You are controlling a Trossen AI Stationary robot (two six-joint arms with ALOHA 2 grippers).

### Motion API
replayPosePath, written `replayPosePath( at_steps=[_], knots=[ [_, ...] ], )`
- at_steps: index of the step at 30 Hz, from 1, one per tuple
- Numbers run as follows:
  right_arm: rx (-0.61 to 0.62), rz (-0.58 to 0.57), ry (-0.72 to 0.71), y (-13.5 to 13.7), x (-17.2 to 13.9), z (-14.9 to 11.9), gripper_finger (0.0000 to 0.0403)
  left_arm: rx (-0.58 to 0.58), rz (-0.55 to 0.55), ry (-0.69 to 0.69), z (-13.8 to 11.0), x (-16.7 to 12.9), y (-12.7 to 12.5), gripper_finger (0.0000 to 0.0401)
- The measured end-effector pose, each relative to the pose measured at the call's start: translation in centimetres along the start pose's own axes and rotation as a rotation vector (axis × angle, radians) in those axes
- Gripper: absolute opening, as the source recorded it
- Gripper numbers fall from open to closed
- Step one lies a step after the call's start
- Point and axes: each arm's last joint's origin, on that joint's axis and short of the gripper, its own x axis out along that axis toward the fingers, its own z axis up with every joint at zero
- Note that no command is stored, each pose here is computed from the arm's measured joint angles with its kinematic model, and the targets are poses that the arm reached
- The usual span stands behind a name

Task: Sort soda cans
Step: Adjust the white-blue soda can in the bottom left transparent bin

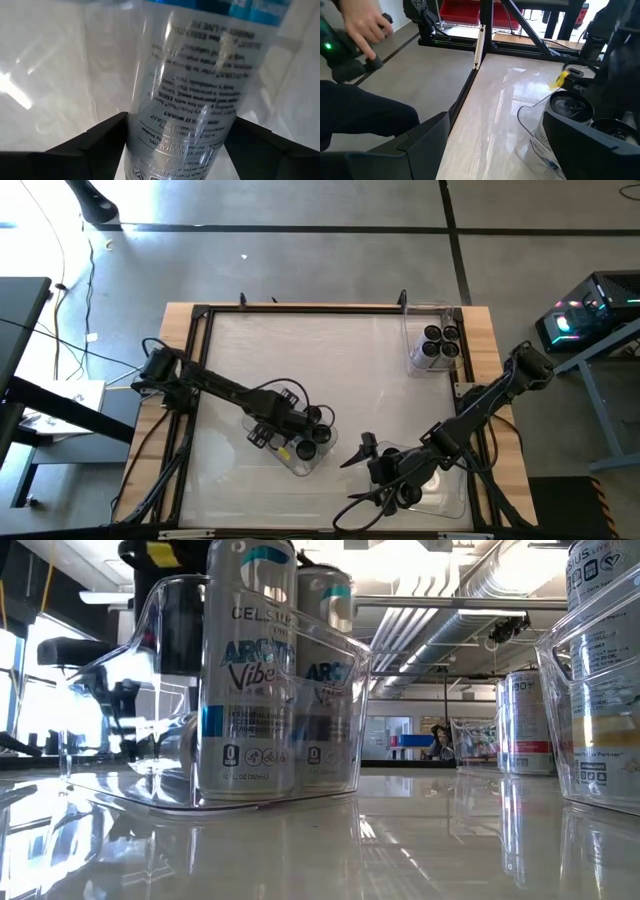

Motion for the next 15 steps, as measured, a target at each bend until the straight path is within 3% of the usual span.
replayPosePath(
  at_steps=[5, 8, 12, 15],
  knots=[
    [0.002, 0.0, 0.0, 0.0, 0.0, 0.0, 0.0318, 0.04, 0.007, 0.041, 0.4, 1.0, -0.2, 0.0301],
    [0.002, 0.0, 0.001, 0.0, 0.0, 0.0, 0.0318, 0.048, 0.017, 0.059, 0.4, 0.9, -0.3, 0.028],
    [-0.001, -0.001, 0.007, 0.0, 0.0, -0.1, 0.0318, 0.038, 0.029, 0.092, 0.3, -0.9, -0.5, 0.0235],
    [-0.003, -0.001, 0.007, 0.0, 0.0, -0.1, 0.0318, 0.037, 0.023, 0.115, 0.3, -2.5, -0.6, 0.0233]
  ],
)
